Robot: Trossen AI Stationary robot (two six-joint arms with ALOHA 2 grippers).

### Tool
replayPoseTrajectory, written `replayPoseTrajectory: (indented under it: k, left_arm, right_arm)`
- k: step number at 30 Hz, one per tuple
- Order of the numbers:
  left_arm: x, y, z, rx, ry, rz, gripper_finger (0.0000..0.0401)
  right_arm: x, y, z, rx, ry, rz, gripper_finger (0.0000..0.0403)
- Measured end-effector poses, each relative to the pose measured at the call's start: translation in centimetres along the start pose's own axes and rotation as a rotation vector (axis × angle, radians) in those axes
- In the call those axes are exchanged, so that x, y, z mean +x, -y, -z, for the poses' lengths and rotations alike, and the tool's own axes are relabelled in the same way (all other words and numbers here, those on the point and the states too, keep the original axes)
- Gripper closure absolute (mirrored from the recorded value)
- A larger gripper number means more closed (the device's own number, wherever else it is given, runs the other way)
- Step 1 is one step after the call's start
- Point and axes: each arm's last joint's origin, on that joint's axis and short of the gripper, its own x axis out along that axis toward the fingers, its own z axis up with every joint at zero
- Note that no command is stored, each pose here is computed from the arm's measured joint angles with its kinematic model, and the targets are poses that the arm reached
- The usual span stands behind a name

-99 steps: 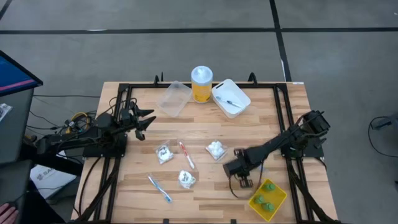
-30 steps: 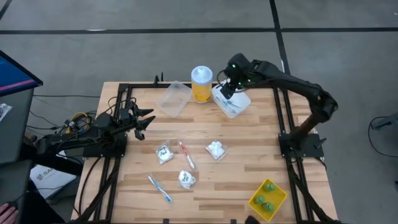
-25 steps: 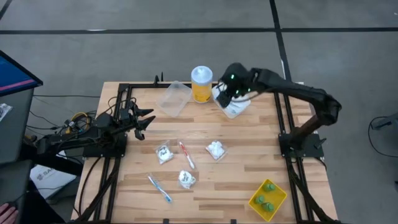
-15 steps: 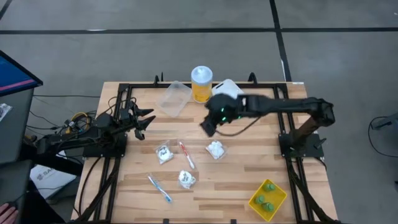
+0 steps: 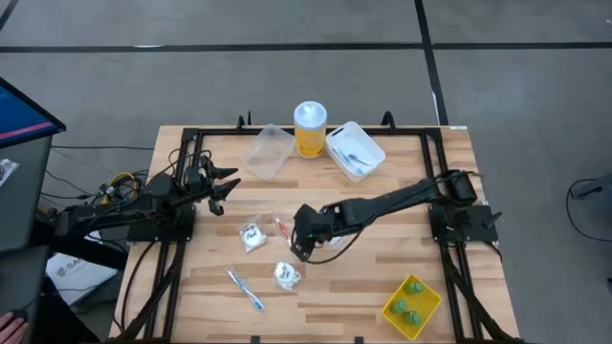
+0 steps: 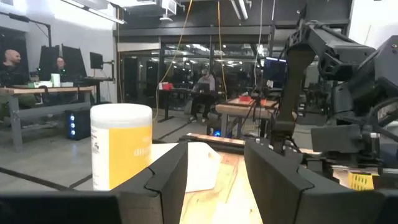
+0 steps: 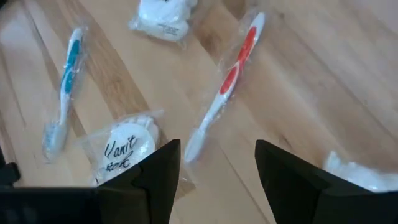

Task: Pick & Place Travel size toiletries
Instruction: Put the orange toothbrush into the white bin

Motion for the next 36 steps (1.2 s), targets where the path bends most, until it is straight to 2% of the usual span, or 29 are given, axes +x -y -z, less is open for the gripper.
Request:
replayPoseTrajectory:
  k: [2,7,11,16,18,23,26,29,33,36]
  left_arm:
    - [0.0,0.0,0.0,-0.030,-0.001,0.000,0.0247]
    - [0.2,0.0,0.0,-0.305,-0.001,-0.001,0.0247]
    - [0.3,0.0,0.0,-0.435,0.008,-0.003,0.0247]
    - [0.4,-0.1,-1.1,-0.513,0.130,-0.018,0.0247]
    - [0.4,0.0,-1.8,-0.555,0.177,0.029,0.0247]
    - [2.5,1.1,-5.4,-0.522,0.133,0.175,0.0247]
    - [5.1,2.1,-7.0,-0.467,-0.038,0.185,0.0247]
    - [8.0,3.2,-7.2,-0.365,-0.329,0.159,0.0240]
    - [11.4,4.6,-5.0,-0.206,-0.712,0.146,0.0217]
    - [13.3,5.6,-3.0,-0.093,-0.859,0.249,0.0192]
  right_arm:
    - [0.6,-0.2,0.1,0.006,-0.004,-0.012,0.0202]
    - [1.0,-0.1,0.3,0.014,-0.029,-0.015,0.0202]
    - [0.2,-0.1,0.1,-0.003,-0.020,-0.026,0.0202]
    - [-3.7,-0.5,-1.3,-0.025,0.067,-0.094,0.0202]
    - [-5.5,-0.4,-1.8,-0.024,0.099,-0.118,0.0202]
    - [-11.5,-0.7,-2.7,-0.093,0.227,-0.235,0.0202]
    - [-15.9,-1.1,-2.5,-0.180,0.321,-0.336,0.0202]
    - [-20.8,-0.7,-1.8,-0.267,0.412,-0.408,0.0203]
    - [-27.0,0.8,-0.5,-0.398,0.546,-0.467,0.0211]
    - [-30.0,2.5,0.4,-0.399,0.592,-0.451,0.0222]
